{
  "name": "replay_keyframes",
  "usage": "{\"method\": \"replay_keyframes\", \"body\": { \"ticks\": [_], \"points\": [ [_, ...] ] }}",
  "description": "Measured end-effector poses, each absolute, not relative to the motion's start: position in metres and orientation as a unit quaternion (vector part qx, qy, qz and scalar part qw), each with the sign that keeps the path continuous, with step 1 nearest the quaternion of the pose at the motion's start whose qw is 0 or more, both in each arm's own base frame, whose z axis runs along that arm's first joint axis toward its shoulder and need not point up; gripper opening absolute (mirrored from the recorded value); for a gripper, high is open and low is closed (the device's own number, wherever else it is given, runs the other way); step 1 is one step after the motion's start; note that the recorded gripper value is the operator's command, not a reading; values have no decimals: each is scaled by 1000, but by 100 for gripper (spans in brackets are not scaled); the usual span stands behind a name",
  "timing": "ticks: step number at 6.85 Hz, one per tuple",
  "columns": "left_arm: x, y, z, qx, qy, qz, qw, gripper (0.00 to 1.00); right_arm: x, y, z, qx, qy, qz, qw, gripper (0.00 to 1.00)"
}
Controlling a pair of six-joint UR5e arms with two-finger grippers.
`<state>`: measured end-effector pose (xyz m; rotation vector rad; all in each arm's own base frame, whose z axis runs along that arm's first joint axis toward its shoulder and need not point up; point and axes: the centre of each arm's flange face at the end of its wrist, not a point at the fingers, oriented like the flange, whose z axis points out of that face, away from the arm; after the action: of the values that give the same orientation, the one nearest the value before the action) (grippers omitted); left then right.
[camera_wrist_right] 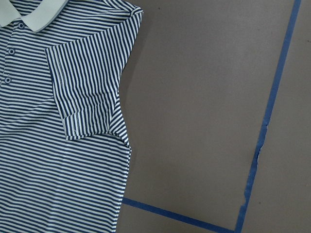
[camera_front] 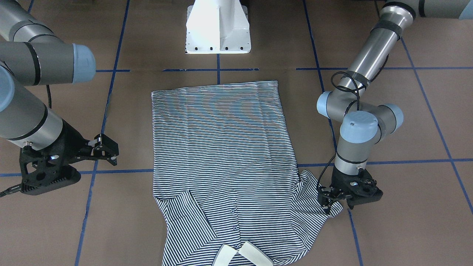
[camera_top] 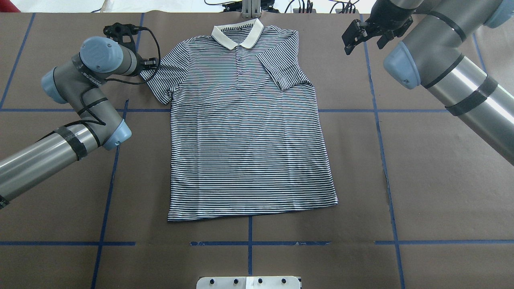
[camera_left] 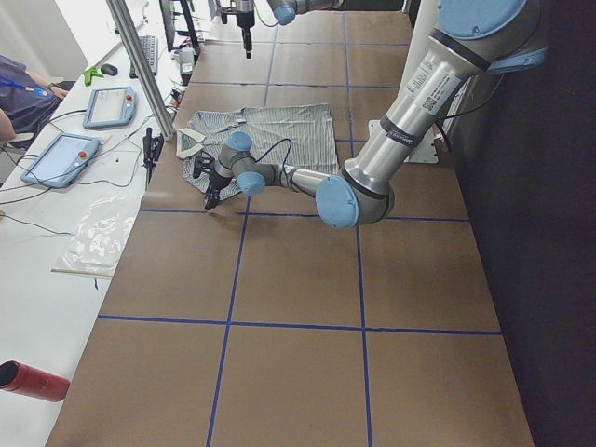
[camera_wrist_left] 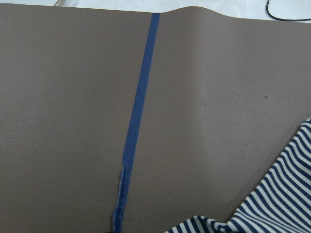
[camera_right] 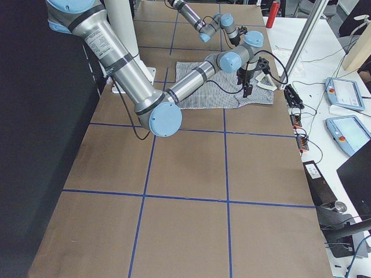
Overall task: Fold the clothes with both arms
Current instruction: 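Release the sleeve and raise the right gripper while the left arm approaches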
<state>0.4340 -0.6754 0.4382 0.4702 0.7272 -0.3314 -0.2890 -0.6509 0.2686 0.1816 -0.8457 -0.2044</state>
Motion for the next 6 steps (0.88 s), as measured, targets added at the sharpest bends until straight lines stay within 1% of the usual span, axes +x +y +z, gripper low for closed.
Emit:
{"method": "replay_keyframes", "body": {
  "ticks": [1, 2, 3, 4, 6],
  "points": [
    [434, -675, 439, 226, 350, -160, 895, 45, -289, -651, 269, 88, -409, -99, 903, 100],
    [434, -675, 439, 226, 350, -161, 895, 23, -289, -650, 269, 88, -409, -100, 903, 100],
    [434, -675, 439, 226, 350, -162, 895, 5, -289, -650, 269, 89, -409, -101, 903, 100],
    [434, -675, 439, 226, 350, -163, 894, 0, -289, -650, 270, 89, -409, -101, 903, 100],
    [434, -676, 435, 226, 352, -164, 893, 0, -289, -650, 270, 89, -409, -101, 903, 100]
  ]
}}
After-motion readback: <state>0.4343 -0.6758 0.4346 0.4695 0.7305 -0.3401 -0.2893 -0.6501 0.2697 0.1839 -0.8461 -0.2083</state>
